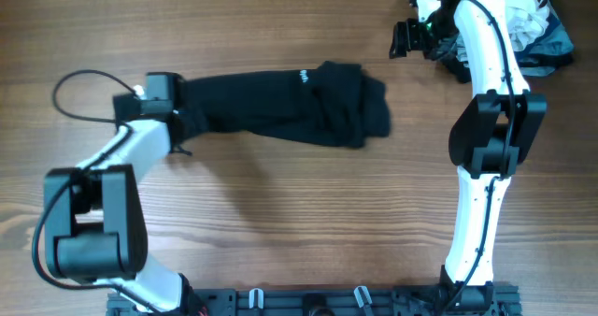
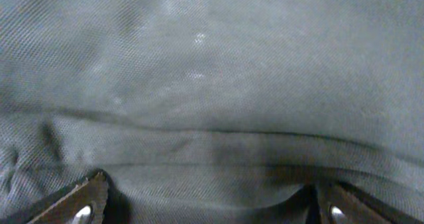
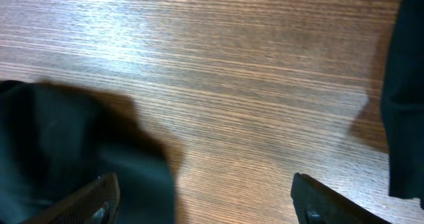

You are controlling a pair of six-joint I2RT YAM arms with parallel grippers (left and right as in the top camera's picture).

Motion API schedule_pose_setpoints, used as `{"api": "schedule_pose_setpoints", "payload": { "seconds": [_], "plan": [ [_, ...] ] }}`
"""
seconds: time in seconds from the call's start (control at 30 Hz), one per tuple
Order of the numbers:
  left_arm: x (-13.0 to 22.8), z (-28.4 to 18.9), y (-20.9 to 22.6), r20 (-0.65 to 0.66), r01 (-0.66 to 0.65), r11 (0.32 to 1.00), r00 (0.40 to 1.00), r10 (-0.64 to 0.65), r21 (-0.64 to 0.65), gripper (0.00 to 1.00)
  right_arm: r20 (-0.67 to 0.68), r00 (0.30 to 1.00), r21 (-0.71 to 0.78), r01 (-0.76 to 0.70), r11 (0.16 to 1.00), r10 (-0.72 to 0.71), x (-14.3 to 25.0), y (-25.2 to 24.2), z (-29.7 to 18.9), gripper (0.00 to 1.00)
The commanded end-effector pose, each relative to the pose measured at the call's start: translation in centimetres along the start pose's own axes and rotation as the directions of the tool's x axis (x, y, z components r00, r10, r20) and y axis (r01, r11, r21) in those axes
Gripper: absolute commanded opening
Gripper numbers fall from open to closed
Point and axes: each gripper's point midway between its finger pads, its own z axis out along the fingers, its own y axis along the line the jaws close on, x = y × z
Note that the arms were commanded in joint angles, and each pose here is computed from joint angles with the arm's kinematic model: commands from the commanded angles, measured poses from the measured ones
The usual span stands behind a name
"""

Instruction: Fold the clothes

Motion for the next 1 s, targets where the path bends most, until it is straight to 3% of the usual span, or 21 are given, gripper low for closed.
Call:
{"api": "schedule_pose_setpoints", "payload": {
  "seconds": [0.0, 0.07, 0.2, 0.33, 0.4, 0.53, 0.6, 0.73, 0.97],
  "plan": [
    [-1.0, 3.5, 6.1, 0.026, -0.014, 0.996, 1.000, 0.017, -0.093, 1.00, 0.014, 0.999, -0.020, -0.033, 0.999, 0.033, -0.4, 1.1, 0.0, 0.84],
    [-3.0, 3.9, 6.6, 0.086, -0.017, 0.999, 0.996, 0.020, -0.031, 1.00, 0.018, 0.999, -0.075, -0.043, 0.996, 0.044, -0.5, 2.1, -0.1, 0.84],
    [-5.8, 2.8, 5.6, 0.151, -0.060, 0.996, 0.987, 0.050, 0.062, 1.00, 0.009, 0.999, -0.334, -0.044, 0.942, 0.050, -0.5, 6.6, -1.0, 0.84],
    [-6.1, -0.8, 5.2, 0.106, -0.074, 0.995, 0.992, 0.067, 0.063, 1.00, 0.006, 0.999, -0.344, -0.043, 0.938, 0.048, -0.4, 6.7, -1.1, 0.84],
    [-6.5, -5.5, 5.4, 0.086, -0.074, 0.995, 0.994, 0.068, 0.068, 1.00, 0.014, 1.000, -0.368, -0.003, 0.930, 0.009, -0.3, 7.3, -1.2, 0.84],
    [-10.6, -11.0, 6.3, 0.237, -0.040, 0.992, 0.971, 0.010, 0.121, 1.00, 0.031, 0.998, -0.360, 0.064, 0.931, -0.056, -0.3, 8.6, -0.9, 0.85],
    [-12.0, -10.1, 10.5, 0.263, 0.039, 0.994, 0.963, -0.064, 0.100, 1.00, 0.022, 0.997, -0.315, 0.082, 0.946, -0.079, 0.0, 8.8, -0.4, 0.85],
    [-11.7, -5.5, 15.0, 0.214, 0.071, 0.977, 0.970, -0.115, 0.202, 1.00, 0.013, 0.992, -0.277, 0.123, 0.953, -0.124, 0.3, 9.9, 0.1, 0.85],
    [-12.7, -0.1, 15.9, 0.282, -0.037, 0.971, 0.959, -0.032, 0.235, 1.00, 0.006, 0.990, -0.279, 0.139, 0.950, -0.143, 0.6, 10.4, 0.2, 0.85]
  ]
}}
